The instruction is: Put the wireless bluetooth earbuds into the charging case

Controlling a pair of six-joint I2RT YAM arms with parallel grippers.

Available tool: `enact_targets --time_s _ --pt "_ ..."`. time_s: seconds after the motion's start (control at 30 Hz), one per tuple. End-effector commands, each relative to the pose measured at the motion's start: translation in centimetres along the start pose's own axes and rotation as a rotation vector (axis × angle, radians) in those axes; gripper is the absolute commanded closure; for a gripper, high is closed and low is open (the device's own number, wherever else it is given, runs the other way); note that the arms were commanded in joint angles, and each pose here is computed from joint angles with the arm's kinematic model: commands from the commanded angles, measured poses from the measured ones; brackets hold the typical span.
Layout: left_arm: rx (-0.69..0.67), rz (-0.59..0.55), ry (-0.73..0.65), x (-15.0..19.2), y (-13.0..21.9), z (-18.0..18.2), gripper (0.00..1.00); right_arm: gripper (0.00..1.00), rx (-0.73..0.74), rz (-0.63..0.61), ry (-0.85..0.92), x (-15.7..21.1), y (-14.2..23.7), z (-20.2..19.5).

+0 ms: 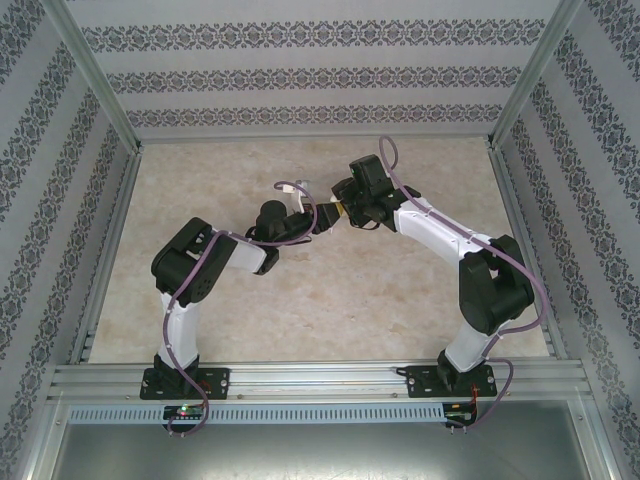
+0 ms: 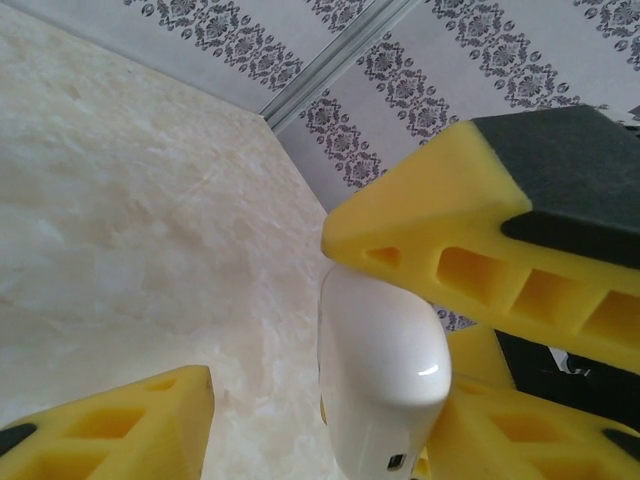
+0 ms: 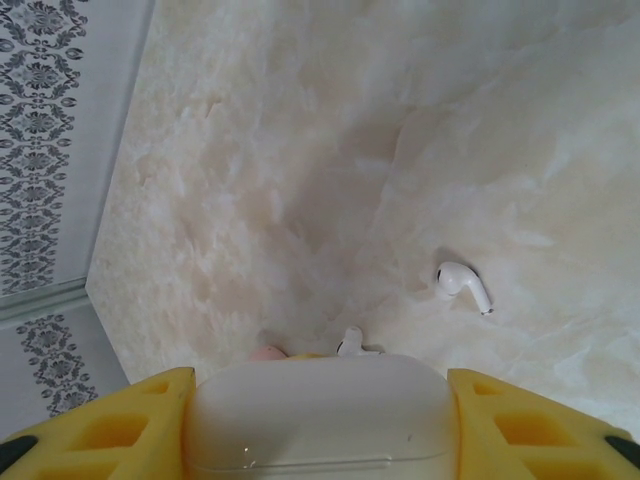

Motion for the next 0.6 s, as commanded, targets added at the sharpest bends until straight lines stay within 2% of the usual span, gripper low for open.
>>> enact_targets --time_s 0.0,0.37,0.5,0.57 --pt "0.040 -0.034 -0.008 -0.41 -0.76 -0.58 0.50 0.61 -0.030 -0.018 -0.007 0.16 1.02 0.54" --pt "0.052 -0.038 0.010 -0.30 -1.08 -0.24 0.70 0.61 -0.040 -0.017 -0.017 0.20 0.93 0.44" --pt "0.058 -0.033 0.015 -0.27 -1.18 -0.28 0.84 0.60 -0.057 -0.020 -0.023 -0.02 1.19 0.61" --pt "0.059 -0.029 0.023 -0.21 -1.15 -0.30 0.92 0.52 -0.073 -0.037 -0.027 -0.50 1.55 0.71"
Point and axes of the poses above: each hand's point on the last joint's axis, 136 mm out from that joint toward the fingers, its own y axis back along the fingers, its own z axis along the line the jaws close on, x = y × z, the point moved 5 cm from there along y, back along the fingers, and after that the axes turned 10 degrees about y, right-handed, at the moved point
